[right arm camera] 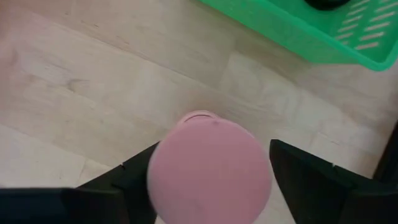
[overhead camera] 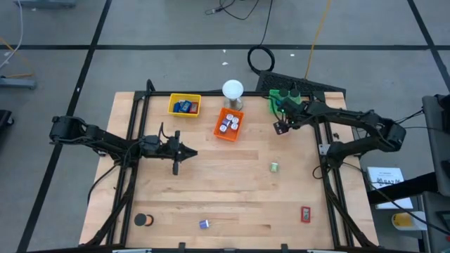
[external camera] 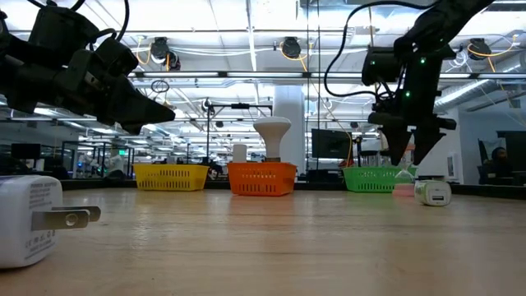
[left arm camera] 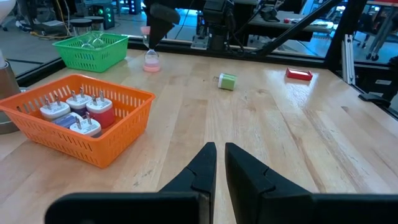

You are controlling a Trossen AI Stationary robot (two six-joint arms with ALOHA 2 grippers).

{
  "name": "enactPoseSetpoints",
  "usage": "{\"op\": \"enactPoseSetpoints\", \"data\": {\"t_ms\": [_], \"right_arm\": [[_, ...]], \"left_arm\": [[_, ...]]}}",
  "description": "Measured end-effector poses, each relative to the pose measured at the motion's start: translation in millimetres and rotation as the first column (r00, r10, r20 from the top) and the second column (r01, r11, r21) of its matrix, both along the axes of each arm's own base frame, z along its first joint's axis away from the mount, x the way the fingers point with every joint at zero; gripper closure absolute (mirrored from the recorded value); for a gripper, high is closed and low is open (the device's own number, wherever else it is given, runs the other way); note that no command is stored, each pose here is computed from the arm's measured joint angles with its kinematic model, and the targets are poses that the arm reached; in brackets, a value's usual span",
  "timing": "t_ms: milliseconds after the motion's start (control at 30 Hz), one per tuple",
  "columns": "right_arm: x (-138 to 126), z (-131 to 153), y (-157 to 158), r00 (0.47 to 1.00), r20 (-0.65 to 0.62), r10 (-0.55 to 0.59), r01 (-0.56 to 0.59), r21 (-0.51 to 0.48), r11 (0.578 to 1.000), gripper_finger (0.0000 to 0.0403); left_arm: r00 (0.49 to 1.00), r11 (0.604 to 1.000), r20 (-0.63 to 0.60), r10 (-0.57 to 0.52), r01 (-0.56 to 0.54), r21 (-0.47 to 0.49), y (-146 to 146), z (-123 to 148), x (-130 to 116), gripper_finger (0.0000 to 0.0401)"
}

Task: Pick & Place Office items
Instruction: Put the pink sandglass timer into the green bin

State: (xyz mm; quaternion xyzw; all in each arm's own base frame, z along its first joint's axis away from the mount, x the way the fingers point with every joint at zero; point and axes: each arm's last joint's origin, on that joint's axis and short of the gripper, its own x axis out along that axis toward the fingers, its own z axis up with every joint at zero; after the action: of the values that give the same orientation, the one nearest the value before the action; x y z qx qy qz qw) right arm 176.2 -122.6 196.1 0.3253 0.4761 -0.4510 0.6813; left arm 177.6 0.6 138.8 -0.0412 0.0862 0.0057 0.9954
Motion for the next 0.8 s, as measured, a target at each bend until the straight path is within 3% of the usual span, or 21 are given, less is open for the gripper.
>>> {"op": "enactPoseSetpoints", "data": {"t_ms": [233, 567, 800], "right_arm": [[-4, 9, 0, 0.999, 0.053, -0.01, 0.012, -0.036, 0.999, 0.0215], [-6, 53, -27, 0.982, 0.149, -0.114, 0.129, -0.098, 0.987, 0.0215], [-4, 79, -47, 0.98, 0.127, -0.15, 0.17, -0.168, 0.971, 0.0215]], "left_arm": [[1.0, 1.0, 0.0, 0.0, 0.0, 0.0, 0, 0, 0, 0.037], [1.0, 1.0, 0.001, 0.0, 0.0, 0.0, 0, 0, 0, 0.037], [1.0, 1.0, 0.0, 0.0, 0.0, 0.001, 0, 0, 0, 0.037]]}}
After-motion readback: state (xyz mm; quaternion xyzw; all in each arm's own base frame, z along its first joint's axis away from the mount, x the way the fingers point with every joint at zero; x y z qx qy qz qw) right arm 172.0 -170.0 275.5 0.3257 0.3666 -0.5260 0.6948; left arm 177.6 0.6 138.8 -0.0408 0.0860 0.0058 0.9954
